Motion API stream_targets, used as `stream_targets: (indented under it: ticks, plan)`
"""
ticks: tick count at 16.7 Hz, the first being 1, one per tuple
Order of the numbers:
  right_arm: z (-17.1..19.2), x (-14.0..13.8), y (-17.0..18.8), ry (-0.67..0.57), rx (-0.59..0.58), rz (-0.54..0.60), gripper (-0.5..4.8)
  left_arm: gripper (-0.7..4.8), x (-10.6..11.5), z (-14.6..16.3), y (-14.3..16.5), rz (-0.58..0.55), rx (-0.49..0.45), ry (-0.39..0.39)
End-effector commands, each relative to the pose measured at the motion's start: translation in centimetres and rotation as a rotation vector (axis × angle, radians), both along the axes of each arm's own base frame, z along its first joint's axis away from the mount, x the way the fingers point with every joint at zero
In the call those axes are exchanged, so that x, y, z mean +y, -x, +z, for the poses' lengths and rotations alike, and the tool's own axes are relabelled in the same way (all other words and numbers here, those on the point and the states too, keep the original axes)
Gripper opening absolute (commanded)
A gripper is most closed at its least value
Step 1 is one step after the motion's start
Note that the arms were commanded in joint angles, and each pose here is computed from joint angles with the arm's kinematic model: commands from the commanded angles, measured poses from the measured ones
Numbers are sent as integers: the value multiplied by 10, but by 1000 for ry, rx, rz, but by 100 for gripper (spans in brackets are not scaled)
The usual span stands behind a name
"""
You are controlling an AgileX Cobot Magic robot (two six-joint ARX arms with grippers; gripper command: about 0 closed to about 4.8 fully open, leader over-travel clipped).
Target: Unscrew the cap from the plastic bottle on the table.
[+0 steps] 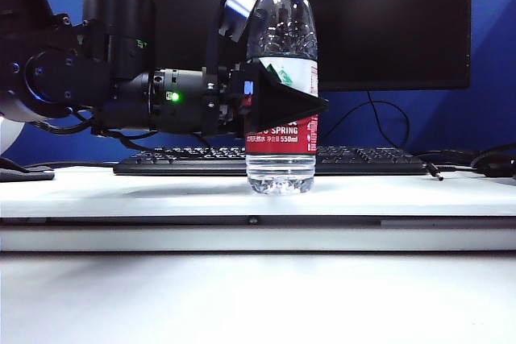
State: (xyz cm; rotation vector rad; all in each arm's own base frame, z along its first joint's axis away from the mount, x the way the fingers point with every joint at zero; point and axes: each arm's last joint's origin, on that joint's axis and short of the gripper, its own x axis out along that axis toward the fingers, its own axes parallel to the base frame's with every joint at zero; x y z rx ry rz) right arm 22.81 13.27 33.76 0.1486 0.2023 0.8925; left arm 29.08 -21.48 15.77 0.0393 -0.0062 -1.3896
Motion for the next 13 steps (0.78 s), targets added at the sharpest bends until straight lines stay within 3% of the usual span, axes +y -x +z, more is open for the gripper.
stream_targets:
  ticks: [1, 6, 7, 8, 13]
  plan:
    - [14, -5, 8, -28, -60, -24, 117, 272, 0, -6, 1, -1, 39, -23]
    - [25, -16, 24, -19, -79, -95, 116, 272, 1, -6, -1, 55, 33, -26]
    - [26, -19, 29, -11, -69, -117, 89, 272, 1, -6, -2, 66, 33, -26]
    - [27, -21, 32, -1, -60, -127, -2, 272, 1, -6, -2, 77, 32, -27]
    - [27, -36, 57, 59, 25, -180, -1, 272, 2, -6, -5, 195, 24, -31]
